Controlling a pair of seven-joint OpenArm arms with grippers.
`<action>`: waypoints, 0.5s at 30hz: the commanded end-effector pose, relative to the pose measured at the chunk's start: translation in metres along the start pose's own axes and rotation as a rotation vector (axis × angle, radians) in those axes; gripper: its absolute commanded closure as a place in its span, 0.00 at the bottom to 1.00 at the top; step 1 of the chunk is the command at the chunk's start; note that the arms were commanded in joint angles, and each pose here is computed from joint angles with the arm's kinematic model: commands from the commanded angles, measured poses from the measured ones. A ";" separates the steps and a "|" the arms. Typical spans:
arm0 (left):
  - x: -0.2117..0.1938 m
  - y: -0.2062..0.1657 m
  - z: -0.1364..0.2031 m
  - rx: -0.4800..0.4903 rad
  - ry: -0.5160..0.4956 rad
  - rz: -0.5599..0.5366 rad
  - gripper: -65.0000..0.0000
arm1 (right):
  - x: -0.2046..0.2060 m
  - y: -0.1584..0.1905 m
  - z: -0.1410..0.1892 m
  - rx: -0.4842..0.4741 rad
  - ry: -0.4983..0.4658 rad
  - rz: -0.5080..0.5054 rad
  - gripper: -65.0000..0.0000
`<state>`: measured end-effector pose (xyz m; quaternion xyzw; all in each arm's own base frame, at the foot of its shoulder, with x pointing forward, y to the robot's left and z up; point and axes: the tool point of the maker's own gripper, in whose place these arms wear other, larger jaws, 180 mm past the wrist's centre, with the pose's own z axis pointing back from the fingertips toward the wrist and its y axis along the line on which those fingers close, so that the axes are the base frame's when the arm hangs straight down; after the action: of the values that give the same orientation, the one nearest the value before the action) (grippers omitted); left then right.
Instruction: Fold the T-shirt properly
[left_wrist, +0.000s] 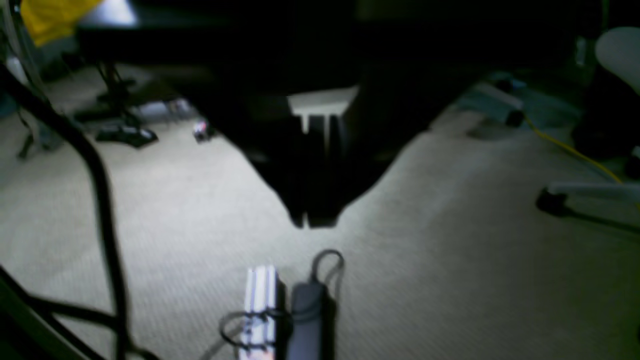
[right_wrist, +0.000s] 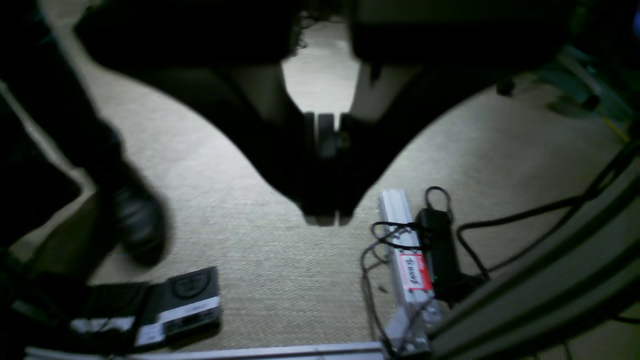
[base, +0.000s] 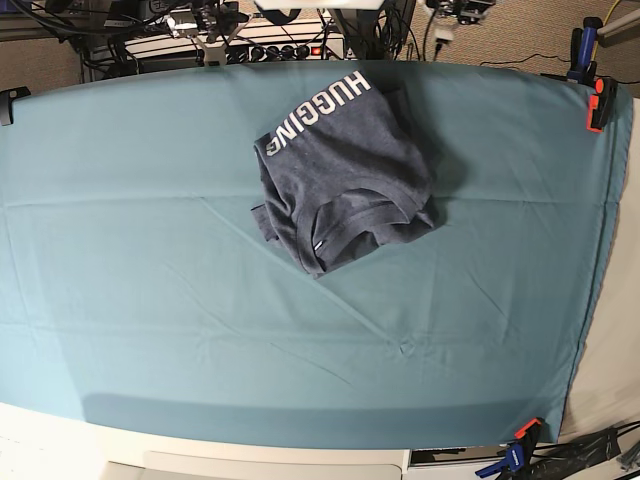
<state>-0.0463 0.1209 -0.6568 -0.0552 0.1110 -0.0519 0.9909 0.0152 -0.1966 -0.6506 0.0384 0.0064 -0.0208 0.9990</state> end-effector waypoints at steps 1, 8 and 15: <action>-0.003 -0.003 -0.001 -0.005 0.008 0.001 1.00 | 0.001 -0.002 0.001 0.001 0.000 -0.016 1.00; 0.000 -0.018 -0.002 -0.027 0.000 -0.001 1.00 | -0.004 0.004 0.000 0.017 0.017 -0.042 0.96; 0.000 -0.017 -0.002 -0.025 0.003 -0.001 1.00 | 0.001 0.020 -0.003 0.041 -0.018 -0.045 0.93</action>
<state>-0.0461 0.1031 -0.6565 -0.0688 0.1098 -0.0521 0.9902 0.0145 -0.1734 -0.6526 0.0600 0.0021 -0.0454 0.9972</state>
